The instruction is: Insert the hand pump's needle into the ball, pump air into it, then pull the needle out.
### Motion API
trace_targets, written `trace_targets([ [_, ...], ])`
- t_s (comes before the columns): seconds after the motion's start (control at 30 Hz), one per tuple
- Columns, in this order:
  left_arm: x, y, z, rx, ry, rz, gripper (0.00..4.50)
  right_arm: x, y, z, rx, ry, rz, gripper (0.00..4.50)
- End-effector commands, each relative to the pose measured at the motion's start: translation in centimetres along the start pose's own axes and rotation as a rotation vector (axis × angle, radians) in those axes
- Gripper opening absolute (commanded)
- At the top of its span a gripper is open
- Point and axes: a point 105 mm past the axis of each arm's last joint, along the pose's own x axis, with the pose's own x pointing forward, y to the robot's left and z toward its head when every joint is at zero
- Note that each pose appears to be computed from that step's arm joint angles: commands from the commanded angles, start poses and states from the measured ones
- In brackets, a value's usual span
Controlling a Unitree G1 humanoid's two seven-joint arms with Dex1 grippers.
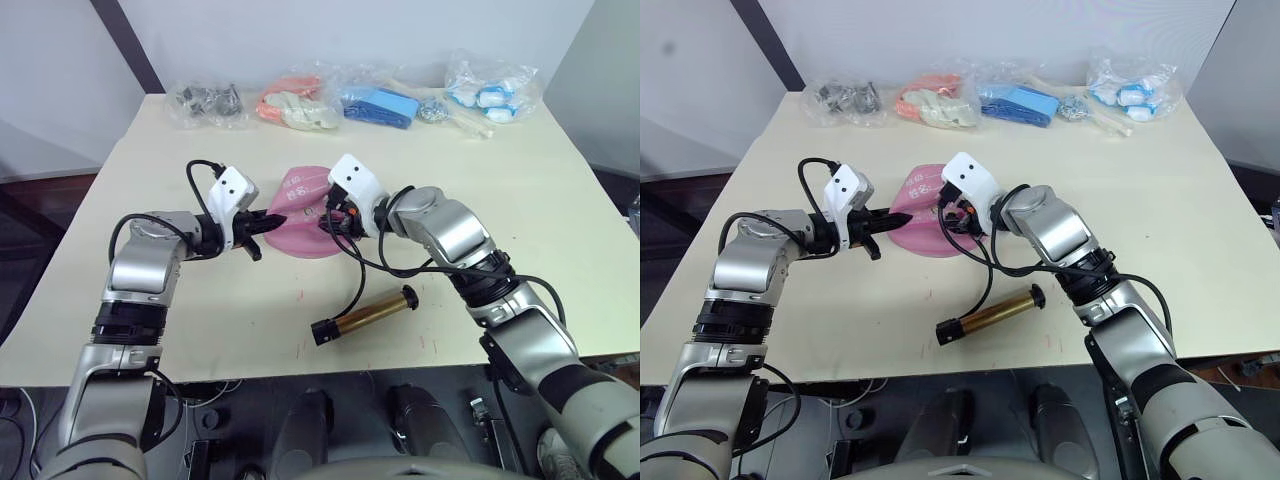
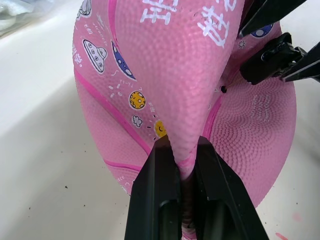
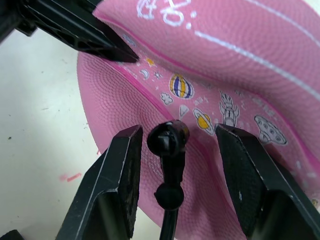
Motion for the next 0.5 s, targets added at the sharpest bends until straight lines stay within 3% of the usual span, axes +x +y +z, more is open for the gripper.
trace_targets([
  [0.03,0.52,-0.69,-1.62,-0.022,0.06,-0.032,0.0,-0.21,0.12,1.05,-0.011,-0.04,0.003,2.41],
  [0.1,0.53,-0.71,-1.64,-0.021,0.06,-0.032,0.0,-0.19,0.1,1.07,-0.011,-0.042,0.002,2.41],
  [0.13,0.54,-0.72,-1.64,-0.021,0.06,-0.032,0.0,-0.18,0.1,1.07,-0.011,-0.042,0.002,1.97],
  [0.2,0.55,-0.74,-1.64,-0.021,0.059,-0.033,0.0,-0.13,0.14,1.14,-0.01,-0.044,0.003,1.75],
  [0.3,0.57,-0.75,-1.65,-0.021,0.059,-0.034,0.0,0.0,0.2,1.13,-0.01,-0.043,0.003,0.31],
  [0.5,0.66,-0.74,-1.67,-0.021,0.058,-0.033,0.0,0.09,0.25,1.16,-0.024,-0.043,0.005,0.31],
])
